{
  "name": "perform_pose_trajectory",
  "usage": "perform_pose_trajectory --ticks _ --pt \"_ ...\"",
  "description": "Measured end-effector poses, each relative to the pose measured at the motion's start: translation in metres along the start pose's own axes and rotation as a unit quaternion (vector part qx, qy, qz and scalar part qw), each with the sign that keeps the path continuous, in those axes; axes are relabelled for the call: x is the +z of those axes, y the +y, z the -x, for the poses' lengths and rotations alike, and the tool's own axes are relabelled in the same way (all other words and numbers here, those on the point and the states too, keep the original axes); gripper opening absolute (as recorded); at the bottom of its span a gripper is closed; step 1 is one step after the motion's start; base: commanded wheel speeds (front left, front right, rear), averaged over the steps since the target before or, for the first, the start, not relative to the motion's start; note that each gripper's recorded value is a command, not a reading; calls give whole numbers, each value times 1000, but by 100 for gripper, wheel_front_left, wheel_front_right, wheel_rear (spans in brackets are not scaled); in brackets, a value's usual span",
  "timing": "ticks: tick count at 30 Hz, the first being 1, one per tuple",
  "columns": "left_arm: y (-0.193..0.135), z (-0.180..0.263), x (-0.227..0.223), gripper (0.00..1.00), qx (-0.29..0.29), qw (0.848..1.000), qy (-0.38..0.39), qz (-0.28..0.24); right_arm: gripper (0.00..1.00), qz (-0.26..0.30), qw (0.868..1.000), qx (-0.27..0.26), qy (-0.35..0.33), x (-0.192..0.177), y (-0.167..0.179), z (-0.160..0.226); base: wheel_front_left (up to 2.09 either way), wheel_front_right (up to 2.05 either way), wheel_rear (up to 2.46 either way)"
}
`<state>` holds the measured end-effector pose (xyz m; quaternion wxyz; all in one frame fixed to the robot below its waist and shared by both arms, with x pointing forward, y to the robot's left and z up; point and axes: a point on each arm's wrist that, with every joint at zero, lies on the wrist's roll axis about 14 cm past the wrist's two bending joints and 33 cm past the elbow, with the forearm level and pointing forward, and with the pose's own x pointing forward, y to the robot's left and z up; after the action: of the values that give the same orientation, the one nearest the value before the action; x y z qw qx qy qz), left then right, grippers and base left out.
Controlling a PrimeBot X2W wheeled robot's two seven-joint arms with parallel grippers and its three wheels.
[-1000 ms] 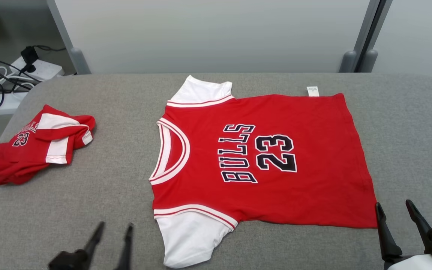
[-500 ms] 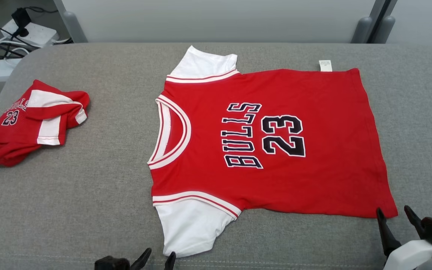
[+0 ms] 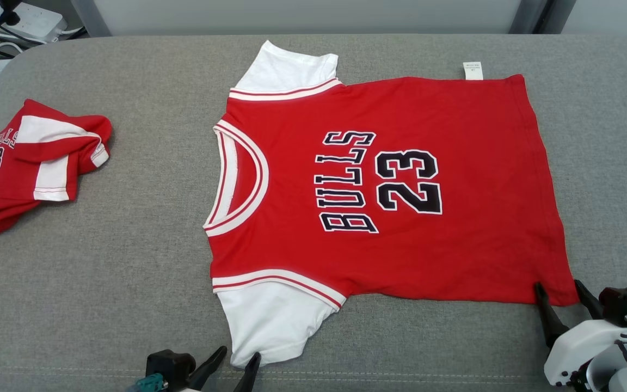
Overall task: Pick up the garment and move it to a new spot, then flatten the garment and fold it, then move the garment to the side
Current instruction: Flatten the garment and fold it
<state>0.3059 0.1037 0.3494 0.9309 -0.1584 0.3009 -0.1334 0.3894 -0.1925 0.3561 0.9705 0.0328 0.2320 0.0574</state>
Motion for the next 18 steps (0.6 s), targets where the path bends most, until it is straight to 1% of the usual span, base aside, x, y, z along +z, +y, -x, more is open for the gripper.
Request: perform_pose_trajectory --ticks 2,3,4,7,11,15,18 --pt "0 -3 3 100 -3 1000 -1 -3 100 -3 1000 3 0 2 2 -4 0 0 0" --pt "0 -5 4 44 -4 1000 -1 -4 81 -4 1000 5 0 2 3 -6 0 0 0" --pt "-2 -6 5 0 -7 1000 -1 -4 0 -6 1000 7 3 2 4 -8 0 0 0" --pt "-5 -8 5 0 -16 1000 0 -10 0 -20 1000 10 0 6 6 -13 0 0 0" --pt "-8 -7 5 0 -20 1000 3 0 0 -33 999 9 -5 6 4 -11 0 0 0" --pt "-17 1 -6 0 -37 999 29 11 0 -54 999 -1 -6 -2 -4 0 0 0 0" --pt "-14 10 -10 0 -38 998 42 20 0 -69 998 -10 -7 -9 -10 11 0 0 0"
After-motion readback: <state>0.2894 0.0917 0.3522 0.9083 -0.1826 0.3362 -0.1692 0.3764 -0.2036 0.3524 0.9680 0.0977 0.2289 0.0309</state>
